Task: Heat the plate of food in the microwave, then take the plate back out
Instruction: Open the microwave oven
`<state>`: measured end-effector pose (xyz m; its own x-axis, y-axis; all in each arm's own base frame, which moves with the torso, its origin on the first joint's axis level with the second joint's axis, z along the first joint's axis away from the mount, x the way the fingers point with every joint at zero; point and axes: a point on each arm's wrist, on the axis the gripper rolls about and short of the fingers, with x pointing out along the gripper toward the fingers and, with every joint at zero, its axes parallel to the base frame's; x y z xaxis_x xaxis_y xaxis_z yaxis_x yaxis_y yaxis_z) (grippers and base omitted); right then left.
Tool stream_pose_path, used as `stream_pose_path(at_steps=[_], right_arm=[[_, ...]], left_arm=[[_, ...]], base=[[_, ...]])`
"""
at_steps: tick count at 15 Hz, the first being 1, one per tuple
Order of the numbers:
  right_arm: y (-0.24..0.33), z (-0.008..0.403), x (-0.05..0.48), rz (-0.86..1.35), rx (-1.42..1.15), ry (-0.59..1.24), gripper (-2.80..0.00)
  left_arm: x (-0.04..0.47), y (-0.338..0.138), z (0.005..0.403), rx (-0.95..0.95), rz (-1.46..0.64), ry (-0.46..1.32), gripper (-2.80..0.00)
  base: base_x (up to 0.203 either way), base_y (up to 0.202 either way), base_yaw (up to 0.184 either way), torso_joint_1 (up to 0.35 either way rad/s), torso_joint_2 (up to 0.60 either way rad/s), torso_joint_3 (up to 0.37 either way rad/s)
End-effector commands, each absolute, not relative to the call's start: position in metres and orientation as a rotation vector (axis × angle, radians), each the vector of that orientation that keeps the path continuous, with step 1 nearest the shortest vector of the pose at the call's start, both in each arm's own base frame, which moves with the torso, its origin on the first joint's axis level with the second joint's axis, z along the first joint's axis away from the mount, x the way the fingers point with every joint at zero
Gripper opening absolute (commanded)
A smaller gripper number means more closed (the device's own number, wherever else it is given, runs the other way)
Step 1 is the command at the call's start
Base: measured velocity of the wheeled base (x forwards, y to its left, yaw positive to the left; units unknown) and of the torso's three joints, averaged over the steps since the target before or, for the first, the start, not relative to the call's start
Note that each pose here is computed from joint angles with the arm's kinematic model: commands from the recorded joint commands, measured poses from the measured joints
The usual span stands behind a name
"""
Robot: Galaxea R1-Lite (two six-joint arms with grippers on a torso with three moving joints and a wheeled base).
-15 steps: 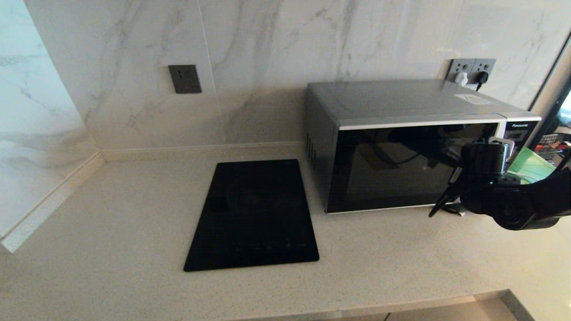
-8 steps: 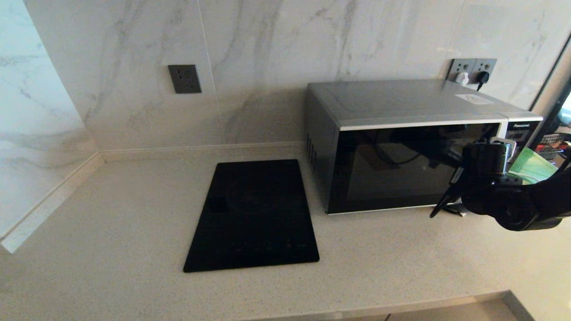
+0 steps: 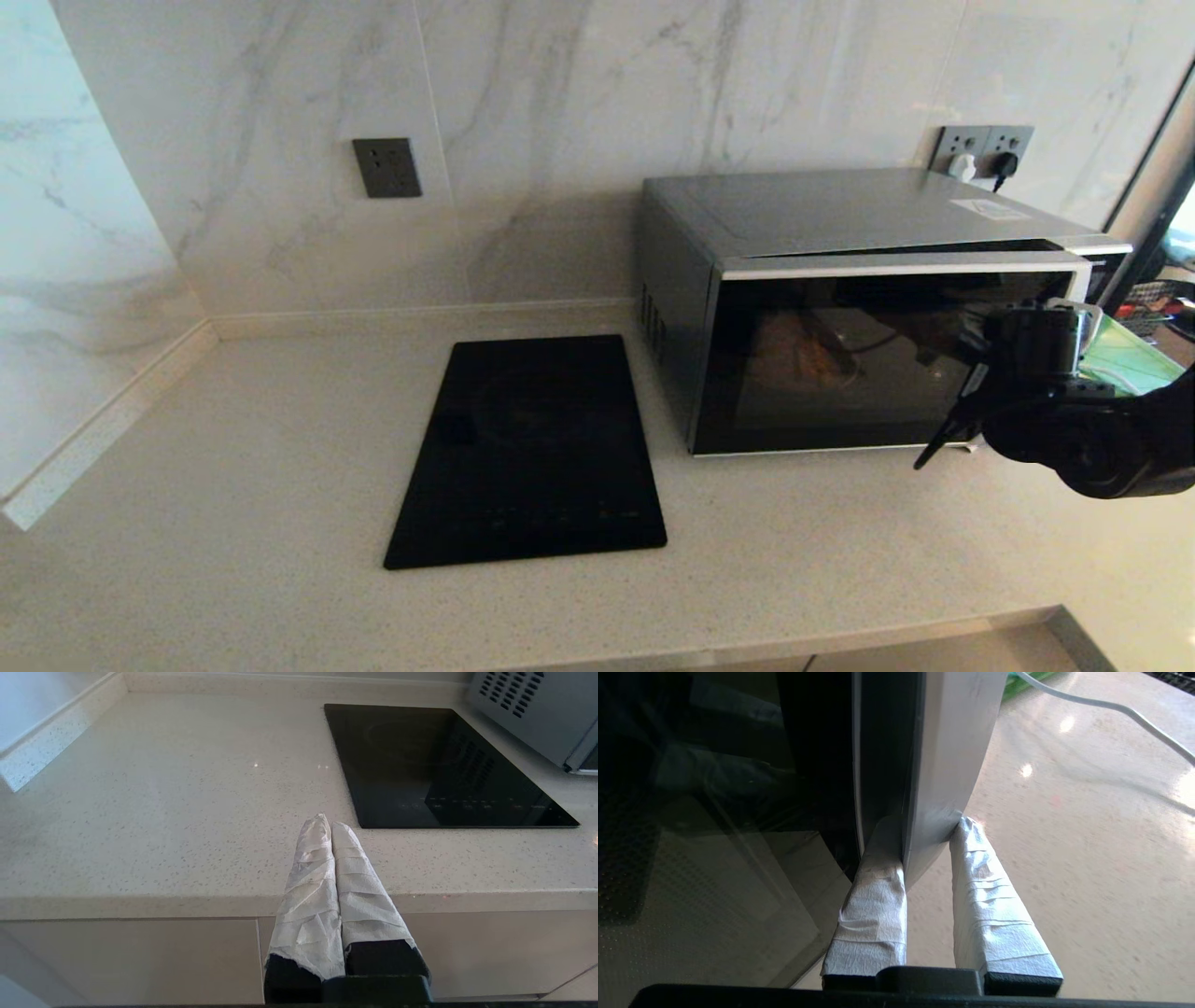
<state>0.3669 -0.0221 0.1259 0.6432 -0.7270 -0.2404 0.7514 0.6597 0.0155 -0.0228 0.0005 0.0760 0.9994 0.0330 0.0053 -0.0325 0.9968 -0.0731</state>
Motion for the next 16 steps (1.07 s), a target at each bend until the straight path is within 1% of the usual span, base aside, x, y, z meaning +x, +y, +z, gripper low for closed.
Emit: stream_pose_path(at_steps=[1, 7, 8, 16], right_arm=[[-0.021, 0.126, 0.360, -0.840, 0.118, 0.226, -2.80], [-0.009, 0.119, 0.355, -0.808, 0.096, 0.258, -2.80], [-0.006, 0.119, 0.355, -0.799, 0.096, 0.256, 0.00], [0.011, 0.137, 0.343, -0.744, 0.086, 0.225, 0.00]], left_arm=[[-0.023, 0.001, 0.076, -0.074, 0.034, -0.006, -2.80], [-0.023, 0.001, 0.076, -0.074, 0.034, -0.006, -2.80], [-0.023, 0.001, 0.076, -0.074, 0.034, -0.006, -2.80], [-0.023, 0.001, 0.076, -0.074, 0.034, -0.006, -2.80]], base=[[0.000, 0.000, 0.000, 0.000, 0.00, 0.000], [0.000, 0.000, 0.000, 0.000, 0.00, 0.000], [0.000, 0.000, 0.000, 0.000, 0.00, 0.000], [0.000, 0.000, 0.000, 0.000, 0.00, 0.000]])
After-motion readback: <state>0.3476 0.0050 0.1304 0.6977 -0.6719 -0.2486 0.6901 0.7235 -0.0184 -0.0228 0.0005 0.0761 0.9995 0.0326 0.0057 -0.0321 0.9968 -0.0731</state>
